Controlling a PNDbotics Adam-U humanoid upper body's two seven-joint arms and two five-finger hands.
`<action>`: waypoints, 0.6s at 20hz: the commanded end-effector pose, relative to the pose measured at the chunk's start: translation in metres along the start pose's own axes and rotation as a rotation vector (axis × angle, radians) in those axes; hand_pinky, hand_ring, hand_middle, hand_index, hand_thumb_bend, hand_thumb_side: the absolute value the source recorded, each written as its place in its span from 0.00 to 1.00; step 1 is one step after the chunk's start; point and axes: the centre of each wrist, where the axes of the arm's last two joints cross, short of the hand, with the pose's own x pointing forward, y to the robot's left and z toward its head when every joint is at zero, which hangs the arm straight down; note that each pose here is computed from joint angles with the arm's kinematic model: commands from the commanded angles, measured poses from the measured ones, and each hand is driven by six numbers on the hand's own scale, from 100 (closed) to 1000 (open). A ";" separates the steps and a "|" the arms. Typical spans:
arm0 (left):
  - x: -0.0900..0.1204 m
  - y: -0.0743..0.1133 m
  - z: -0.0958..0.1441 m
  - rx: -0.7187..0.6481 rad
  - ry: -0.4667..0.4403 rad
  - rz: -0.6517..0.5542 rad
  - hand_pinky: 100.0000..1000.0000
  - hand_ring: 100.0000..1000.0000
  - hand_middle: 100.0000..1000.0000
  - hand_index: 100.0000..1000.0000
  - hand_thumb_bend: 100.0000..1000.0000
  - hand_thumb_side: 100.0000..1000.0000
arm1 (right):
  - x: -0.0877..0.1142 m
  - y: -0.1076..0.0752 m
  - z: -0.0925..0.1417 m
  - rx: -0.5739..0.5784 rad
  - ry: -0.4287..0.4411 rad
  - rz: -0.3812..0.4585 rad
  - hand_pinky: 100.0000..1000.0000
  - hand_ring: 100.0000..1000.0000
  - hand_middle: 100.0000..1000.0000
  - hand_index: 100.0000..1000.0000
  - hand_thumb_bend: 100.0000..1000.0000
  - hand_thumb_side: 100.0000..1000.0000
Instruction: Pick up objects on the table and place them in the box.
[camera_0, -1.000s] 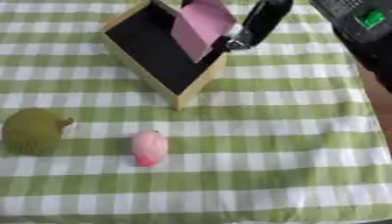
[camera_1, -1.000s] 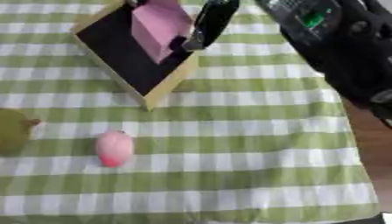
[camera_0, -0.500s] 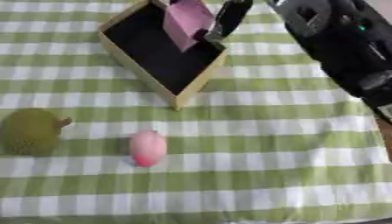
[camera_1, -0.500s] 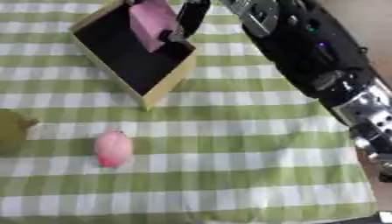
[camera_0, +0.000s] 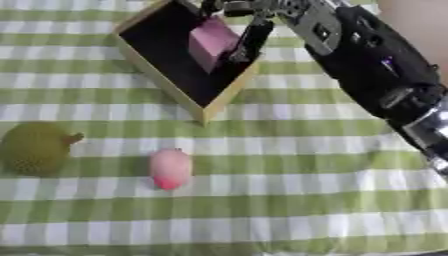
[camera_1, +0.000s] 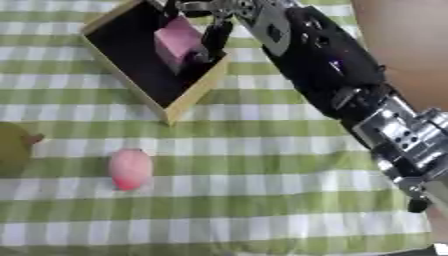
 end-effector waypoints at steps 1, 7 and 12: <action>0.007 0.003 -0.005 -0.001 -0.032 -0.005 0.78 0.75 0.73 0.79 0.53 0.75 | -0.006 -0.010 0.005 0.005 0.020 0.045 0.91 0.93 0.84 0.90 0.30 0.07; 0.007 0.003 -0.005 -0.001 -0.030 -0.004 0.78 0.75 0.73 0.79 0.53 0.75 | -0.012 -0.010 0.007 0.041 0.055 0.113 0.95 0.97 0.86 0.93 0.39 0.12; 0.007 0.003 -0.005 -0.003 -0.029 -0.003 0.78 0.75 0.73 0.79 0.53 0.75 | -0.010 -0.018 0.010 0.006 0.050 0.143 0.95 0.97 0.86 0.93 0.38 0.10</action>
